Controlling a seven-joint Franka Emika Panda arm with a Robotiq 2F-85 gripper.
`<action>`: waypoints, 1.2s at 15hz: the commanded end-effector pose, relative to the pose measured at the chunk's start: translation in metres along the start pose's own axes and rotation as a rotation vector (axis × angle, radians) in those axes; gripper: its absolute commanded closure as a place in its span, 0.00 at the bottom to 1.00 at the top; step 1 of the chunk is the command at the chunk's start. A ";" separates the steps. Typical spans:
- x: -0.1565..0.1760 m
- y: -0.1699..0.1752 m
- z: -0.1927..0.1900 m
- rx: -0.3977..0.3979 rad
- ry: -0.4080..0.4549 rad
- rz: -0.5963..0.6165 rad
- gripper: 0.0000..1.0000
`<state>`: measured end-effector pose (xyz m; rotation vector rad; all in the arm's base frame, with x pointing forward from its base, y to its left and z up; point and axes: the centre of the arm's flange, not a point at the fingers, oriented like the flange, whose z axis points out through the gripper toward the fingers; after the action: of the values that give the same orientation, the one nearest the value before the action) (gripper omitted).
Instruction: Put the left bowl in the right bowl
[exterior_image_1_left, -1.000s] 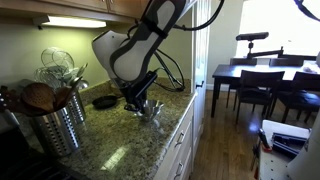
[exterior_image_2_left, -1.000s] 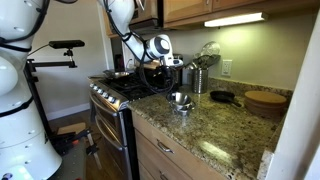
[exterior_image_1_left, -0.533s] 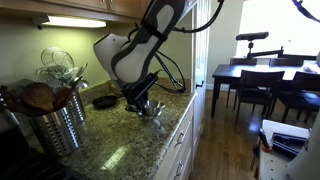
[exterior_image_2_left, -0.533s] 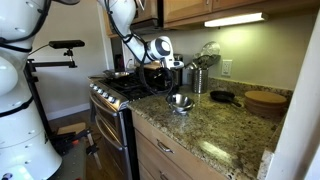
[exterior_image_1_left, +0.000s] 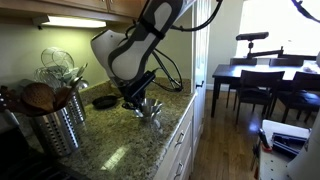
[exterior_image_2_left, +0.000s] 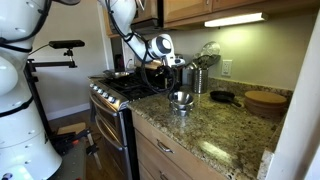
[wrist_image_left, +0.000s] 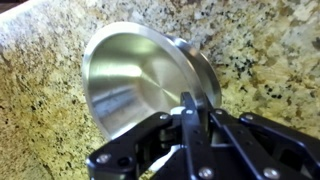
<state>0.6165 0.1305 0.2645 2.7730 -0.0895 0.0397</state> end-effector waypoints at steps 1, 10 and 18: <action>0.005 -0.004 0.004 -0.011 0.015 0.025 0.92; 0.013 -0.015 0.016 -0.009 0.002 0.042 0.55; 0.015 -0.012 0.009 -0.010 0.013 0.063 0.05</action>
<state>0.6324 0.1370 0.2484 2.7699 -0.1362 0.0542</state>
